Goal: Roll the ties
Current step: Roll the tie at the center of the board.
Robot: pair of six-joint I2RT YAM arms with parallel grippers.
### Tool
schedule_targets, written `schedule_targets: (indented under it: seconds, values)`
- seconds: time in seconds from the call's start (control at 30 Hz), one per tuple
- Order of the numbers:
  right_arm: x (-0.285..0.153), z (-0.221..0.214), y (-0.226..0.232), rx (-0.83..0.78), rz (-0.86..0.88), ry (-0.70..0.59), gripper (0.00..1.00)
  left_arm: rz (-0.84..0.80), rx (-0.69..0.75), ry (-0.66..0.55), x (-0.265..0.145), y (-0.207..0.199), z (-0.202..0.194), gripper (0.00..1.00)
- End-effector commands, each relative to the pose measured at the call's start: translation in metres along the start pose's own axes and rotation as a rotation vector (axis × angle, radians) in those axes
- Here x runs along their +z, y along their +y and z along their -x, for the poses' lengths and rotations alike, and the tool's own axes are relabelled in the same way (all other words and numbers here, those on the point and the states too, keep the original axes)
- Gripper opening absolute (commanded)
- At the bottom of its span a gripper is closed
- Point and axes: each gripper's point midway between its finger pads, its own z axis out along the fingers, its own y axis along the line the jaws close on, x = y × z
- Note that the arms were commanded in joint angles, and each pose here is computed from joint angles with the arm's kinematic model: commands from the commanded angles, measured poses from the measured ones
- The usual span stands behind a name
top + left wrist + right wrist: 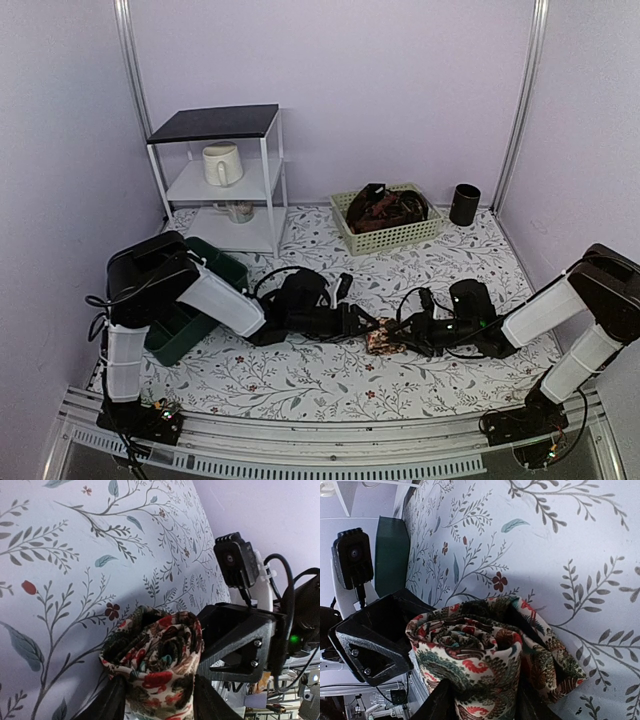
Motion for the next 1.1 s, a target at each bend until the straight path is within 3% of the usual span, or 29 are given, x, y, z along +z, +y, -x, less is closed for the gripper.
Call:
schedule_targets:
  seconds: [0.0,0.2,0.43,0.57,0.73,0.87,1.07]
  values:
    - [-0.004,0.003,-0.007,0.017,-0.065,0.001,0.45,0.042,0.006,0.042,0.012,0.006,-0.011,0.46]
    - [-0.022,0.011,0.003,-0.019,-0.136,-0.023,0.53,0.118,0.059,0.046,0.012,0.012,-0.005,0.42]
    - [-0.025,0.017,0.002,-0.053,-0.201,-0.020,0.54,0.122,0.068,0.062,0.017,0.011,-0.006,0.42]
    - [-0.017,0.014,-0.011,-0.049,-0.229,0.003,0.46,0.132,0.078,0.068,0.019,0.011,-0.007,0.42]
    - [-0.011,0.008,-0.034,-0.036,-0.276,0.006,0.28,0.141,0.085,0.046,0.010,0.007,-0.002,0.46]
    - [-0.010,0.002,-0.037,-0.012,-0.230,-0.001,0.27,0.078,0.029,0.018,0.004,-0.002,-0.004,0.56]
    - [-0.005,-0.003,-0.033,0.025,-0.179,0.017,0.27,-0.011,-0.032,0.048,0.018,-0.004,-0.020,0.58]
